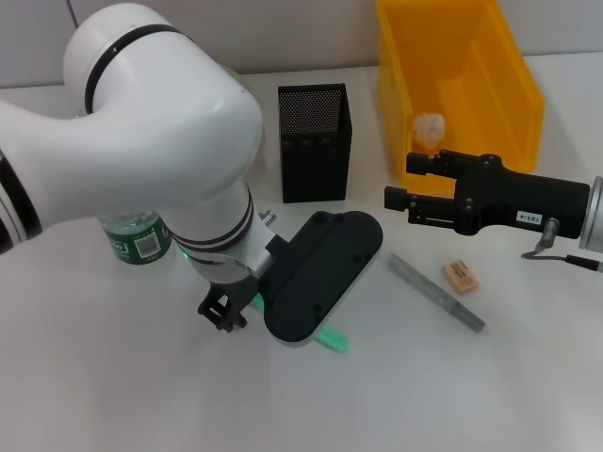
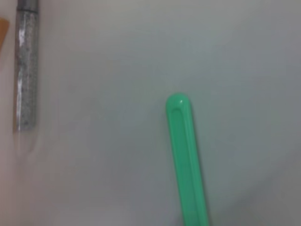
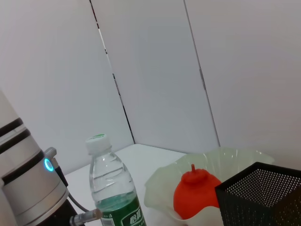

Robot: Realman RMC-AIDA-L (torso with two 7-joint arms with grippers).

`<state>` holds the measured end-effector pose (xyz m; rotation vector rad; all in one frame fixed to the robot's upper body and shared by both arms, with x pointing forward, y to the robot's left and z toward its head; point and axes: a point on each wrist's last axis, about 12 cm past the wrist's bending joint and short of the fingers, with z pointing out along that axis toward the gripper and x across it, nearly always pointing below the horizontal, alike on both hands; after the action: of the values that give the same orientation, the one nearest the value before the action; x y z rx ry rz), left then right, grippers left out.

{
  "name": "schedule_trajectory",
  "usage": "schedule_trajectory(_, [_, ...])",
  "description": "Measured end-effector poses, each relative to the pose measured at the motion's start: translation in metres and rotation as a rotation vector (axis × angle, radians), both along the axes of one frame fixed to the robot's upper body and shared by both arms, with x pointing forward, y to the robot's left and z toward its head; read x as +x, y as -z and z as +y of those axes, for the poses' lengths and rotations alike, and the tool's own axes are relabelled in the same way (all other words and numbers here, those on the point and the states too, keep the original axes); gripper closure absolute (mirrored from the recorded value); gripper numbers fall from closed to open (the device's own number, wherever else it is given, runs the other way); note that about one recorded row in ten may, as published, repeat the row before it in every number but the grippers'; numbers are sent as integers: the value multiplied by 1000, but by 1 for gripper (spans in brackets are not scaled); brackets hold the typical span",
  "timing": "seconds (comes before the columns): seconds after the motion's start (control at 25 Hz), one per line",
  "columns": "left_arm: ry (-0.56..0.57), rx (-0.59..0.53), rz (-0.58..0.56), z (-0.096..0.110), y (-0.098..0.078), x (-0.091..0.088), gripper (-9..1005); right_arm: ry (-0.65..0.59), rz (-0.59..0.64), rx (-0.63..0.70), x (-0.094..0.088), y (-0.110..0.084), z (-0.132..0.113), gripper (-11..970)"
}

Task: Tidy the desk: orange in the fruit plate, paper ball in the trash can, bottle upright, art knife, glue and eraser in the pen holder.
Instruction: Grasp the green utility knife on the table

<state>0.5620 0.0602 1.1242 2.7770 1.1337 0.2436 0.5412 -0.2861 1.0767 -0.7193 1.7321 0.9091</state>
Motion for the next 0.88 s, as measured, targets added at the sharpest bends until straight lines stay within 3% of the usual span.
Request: schedule_trajectory(0.88, [-33, 9, 12, 1, -2, 0, 614, -2, -2, 0, 1, -1, 1, 220])
